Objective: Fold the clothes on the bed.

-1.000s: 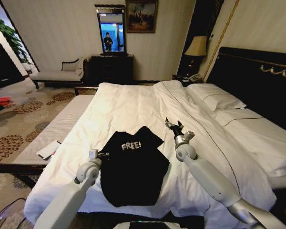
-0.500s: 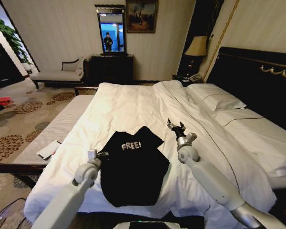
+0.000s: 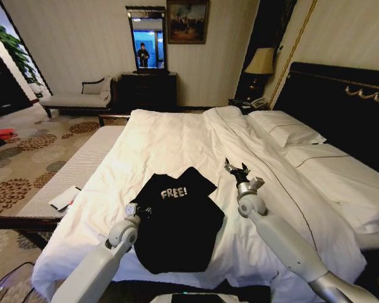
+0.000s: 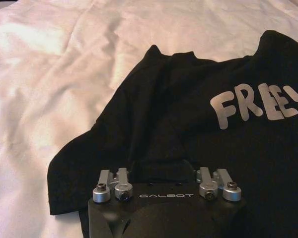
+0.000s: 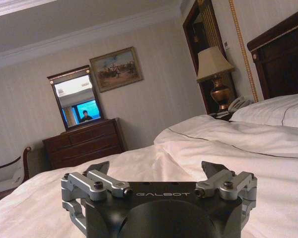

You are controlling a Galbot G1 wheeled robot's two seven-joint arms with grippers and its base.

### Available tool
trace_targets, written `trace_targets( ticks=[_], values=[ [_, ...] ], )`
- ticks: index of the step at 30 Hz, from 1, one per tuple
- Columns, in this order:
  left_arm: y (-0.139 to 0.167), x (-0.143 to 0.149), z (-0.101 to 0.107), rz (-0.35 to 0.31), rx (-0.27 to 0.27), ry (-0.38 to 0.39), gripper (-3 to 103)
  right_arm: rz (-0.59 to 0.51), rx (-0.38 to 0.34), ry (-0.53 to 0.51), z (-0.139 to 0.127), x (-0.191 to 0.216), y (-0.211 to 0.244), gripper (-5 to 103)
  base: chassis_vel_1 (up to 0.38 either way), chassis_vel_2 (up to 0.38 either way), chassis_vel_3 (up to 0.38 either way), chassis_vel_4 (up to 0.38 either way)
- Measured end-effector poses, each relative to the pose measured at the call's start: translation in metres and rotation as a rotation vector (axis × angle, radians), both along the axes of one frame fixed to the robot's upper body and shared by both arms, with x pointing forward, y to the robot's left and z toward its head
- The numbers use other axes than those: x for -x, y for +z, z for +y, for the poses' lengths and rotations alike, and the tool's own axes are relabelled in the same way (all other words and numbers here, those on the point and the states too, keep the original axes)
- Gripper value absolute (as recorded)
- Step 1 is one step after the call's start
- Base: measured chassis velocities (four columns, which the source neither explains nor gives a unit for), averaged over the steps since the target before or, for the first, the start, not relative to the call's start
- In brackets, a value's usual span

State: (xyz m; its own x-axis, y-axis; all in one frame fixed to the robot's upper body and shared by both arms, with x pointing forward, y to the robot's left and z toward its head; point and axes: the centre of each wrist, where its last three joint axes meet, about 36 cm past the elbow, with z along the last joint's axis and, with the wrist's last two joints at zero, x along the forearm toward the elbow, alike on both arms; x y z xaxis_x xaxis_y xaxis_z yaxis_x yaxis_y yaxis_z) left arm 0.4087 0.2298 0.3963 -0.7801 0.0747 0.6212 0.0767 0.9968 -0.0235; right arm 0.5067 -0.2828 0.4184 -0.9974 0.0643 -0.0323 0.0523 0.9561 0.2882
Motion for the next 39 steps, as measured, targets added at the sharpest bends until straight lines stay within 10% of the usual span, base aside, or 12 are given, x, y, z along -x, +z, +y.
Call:
trace_targets(
  ticks=[18, 39],
  values=[
    [0.003, -0.009, 0.010, 0.000, 0.015, 0.011, 2, 0.019, -0.001, -0.006, 0.005, -0.008, -0.008, 100, 0.000, 0.000, 0.000, 0.000],
    [0.049, -0.038, 0.083, -0.112, 0.100, 0.187, 1, 0.028, 0.002, -0.026, 0.005, -0.003, -0.006, 100, 0.000, 0.000, 0.000, 0.000]
  ],
)
